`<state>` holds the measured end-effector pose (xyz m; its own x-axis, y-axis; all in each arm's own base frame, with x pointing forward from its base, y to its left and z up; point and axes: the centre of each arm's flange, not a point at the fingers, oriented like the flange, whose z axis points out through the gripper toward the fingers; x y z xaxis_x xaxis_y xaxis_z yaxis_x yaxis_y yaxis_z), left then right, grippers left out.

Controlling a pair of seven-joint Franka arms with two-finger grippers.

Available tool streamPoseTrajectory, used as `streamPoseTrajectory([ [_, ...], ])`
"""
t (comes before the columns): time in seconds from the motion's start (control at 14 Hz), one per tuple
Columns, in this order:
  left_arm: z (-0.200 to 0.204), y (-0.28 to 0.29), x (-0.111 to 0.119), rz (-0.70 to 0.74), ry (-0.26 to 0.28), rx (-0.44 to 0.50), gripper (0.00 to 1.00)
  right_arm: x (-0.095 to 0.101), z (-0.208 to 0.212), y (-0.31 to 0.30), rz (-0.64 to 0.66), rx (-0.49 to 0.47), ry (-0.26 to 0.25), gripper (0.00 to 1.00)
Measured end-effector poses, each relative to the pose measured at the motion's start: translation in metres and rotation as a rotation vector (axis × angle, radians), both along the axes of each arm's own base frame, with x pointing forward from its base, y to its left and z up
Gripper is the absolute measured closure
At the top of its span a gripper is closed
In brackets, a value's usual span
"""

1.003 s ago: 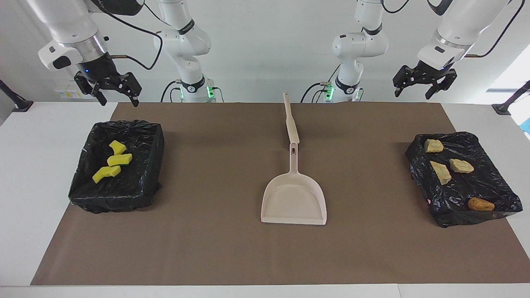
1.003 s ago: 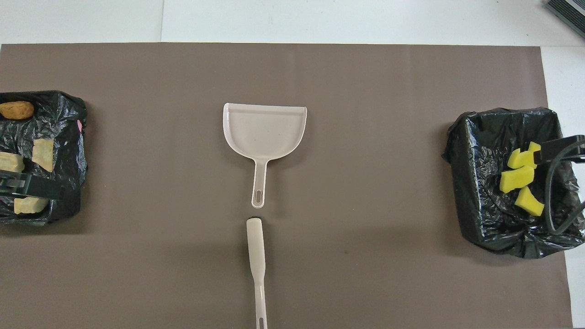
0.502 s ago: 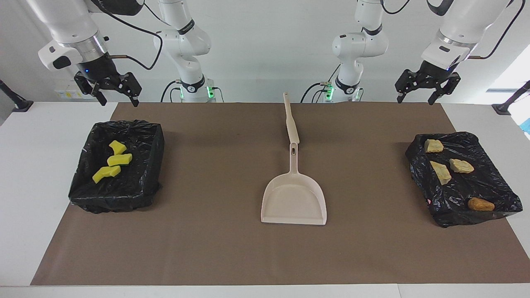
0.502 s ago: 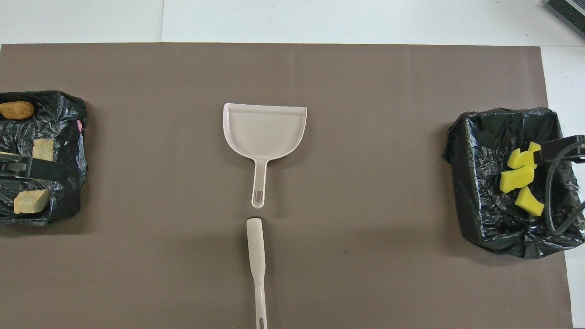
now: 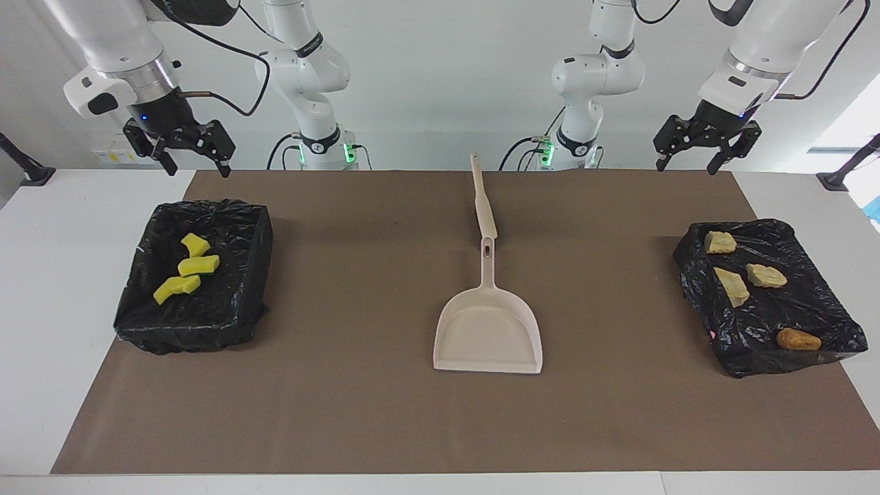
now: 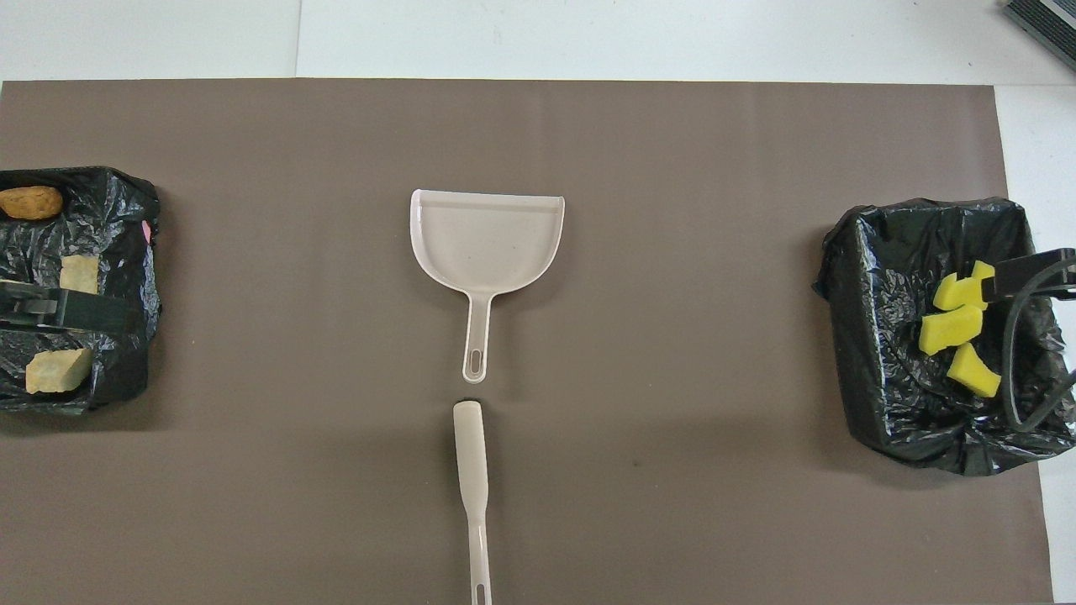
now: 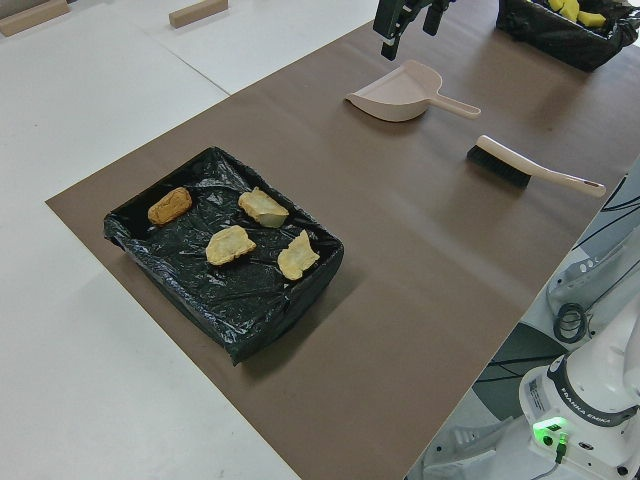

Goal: Sweep and dump trash in bin

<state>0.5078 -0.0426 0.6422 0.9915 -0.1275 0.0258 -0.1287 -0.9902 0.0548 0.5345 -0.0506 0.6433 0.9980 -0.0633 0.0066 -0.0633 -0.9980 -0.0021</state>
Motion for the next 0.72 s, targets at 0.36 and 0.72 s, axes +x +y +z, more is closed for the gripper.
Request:
streamPoseTrajectory([
  [0.36, -0.0029, 0.0002, -0.0032, -0.001, 0.030, 0.002, 0.00, 0.0000, 0.0000, 0.0000, 0.000, 0.000, 0.000, 0.00],
  [0.72, -0.0034, 0.0017, -0.0038, 0.002, 0.036, 0.006, 0.00, 0.0000, 0.0000, 0.0000, 0.000, 0.000, 0.000, 0.00],
])
